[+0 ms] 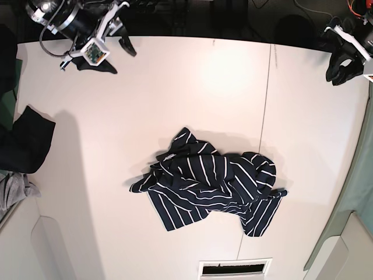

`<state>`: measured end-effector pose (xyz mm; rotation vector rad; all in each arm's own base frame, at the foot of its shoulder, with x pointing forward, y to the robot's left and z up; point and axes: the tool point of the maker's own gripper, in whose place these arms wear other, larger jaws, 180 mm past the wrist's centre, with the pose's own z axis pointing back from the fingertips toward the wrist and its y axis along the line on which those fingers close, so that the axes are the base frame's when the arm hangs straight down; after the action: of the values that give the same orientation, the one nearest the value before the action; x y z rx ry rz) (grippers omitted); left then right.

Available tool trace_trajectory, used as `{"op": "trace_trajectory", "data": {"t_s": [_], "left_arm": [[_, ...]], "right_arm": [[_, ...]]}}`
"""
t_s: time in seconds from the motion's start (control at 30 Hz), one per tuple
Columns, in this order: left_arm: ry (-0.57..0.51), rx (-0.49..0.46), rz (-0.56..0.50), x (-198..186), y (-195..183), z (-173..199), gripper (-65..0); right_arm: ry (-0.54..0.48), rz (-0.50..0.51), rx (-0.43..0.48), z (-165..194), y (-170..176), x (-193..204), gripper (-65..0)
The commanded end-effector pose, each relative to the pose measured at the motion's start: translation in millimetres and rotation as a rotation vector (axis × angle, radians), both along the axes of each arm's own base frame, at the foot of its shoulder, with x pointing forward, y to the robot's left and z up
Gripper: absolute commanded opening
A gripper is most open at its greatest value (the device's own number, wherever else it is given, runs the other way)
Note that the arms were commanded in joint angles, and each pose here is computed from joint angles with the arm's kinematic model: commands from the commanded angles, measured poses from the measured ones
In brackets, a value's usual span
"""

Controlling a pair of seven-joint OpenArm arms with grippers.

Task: Layout the t-shirt on the table in an organized manner, then fold the t-shirt properly
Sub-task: 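Reach both grippers to the crumpled striped shirt and grasp its edges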

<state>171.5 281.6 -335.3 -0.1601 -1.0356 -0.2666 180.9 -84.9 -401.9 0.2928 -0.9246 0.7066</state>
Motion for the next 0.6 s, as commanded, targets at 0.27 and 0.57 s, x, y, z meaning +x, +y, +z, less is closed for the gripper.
{"op": "trace_trajectory", "data": {"t_s": [0.27,0.57], "left_arm": [[-0.097,0.02,-0.021,72,-6,19,-32.9],[-0.085,-0.049,-0.042,145,-36,-15,-32.9]], "right_arm": [[-0.181,-0.166,0.238,44,43,138,-32.2],[-0.113,-0.238,0.284,21,94,216,-32.2]]}}
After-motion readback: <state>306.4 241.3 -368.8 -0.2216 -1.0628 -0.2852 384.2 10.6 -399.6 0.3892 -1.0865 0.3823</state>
